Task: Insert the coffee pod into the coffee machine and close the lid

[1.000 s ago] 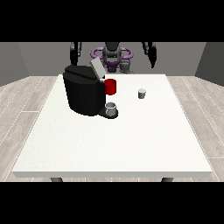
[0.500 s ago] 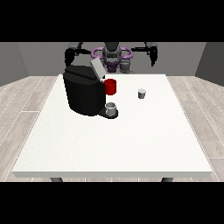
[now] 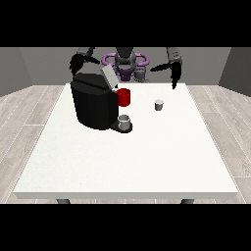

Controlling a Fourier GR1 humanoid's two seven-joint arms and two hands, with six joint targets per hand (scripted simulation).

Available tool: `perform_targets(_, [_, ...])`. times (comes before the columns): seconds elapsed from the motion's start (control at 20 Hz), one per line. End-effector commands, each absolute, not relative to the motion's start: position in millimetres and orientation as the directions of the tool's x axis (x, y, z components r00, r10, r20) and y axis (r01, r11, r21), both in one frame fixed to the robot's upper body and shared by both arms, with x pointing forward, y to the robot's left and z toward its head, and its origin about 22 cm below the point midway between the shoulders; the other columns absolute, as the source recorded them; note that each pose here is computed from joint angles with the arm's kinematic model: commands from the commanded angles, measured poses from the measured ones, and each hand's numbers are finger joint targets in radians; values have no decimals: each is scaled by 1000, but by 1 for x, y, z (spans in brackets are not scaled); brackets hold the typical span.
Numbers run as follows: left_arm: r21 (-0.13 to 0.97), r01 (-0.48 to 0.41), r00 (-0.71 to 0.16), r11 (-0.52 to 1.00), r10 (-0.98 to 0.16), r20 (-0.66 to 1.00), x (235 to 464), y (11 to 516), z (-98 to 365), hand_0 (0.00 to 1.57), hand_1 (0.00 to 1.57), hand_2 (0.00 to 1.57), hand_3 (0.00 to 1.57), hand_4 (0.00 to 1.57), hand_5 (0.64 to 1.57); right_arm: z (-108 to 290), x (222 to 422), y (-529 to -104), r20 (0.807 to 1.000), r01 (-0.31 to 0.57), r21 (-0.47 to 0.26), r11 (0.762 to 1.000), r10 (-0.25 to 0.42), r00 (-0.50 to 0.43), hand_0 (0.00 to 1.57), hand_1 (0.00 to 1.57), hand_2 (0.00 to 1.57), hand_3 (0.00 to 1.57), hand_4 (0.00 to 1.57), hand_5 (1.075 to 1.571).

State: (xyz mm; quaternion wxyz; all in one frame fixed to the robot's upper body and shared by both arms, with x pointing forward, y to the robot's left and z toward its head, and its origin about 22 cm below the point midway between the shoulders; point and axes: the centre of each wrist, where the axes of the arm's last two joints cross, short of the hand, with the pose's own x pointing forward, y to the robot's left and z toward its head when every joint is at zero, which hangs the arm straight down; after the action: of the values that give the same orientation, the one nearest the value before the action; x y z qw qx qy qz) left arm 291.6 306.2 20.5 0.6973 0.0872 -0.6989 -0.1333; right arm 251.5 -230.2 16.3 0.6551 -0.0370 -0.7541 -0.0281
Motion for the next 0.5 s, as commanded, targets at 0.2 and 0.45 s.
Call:
perform_targets(0.2, [354, 32, 67, 935, -356, 932, 331, 327, 22, 0, 0, 0, 0, 0, 1571, 31, 262, -219, 983, 69, -4, 998, 17, -181, 0, 0, 0, 0, 118, 1571])
perform_targets(0.45, [416, 77, 105, 906, -422, 900, 339, 300, 13, 0, 0, 0, 0, 0, 1571, 15, 275, -220, 987, 88, 30, 996, -15, -163, 0, 0, 0, 0, 259, 1571])
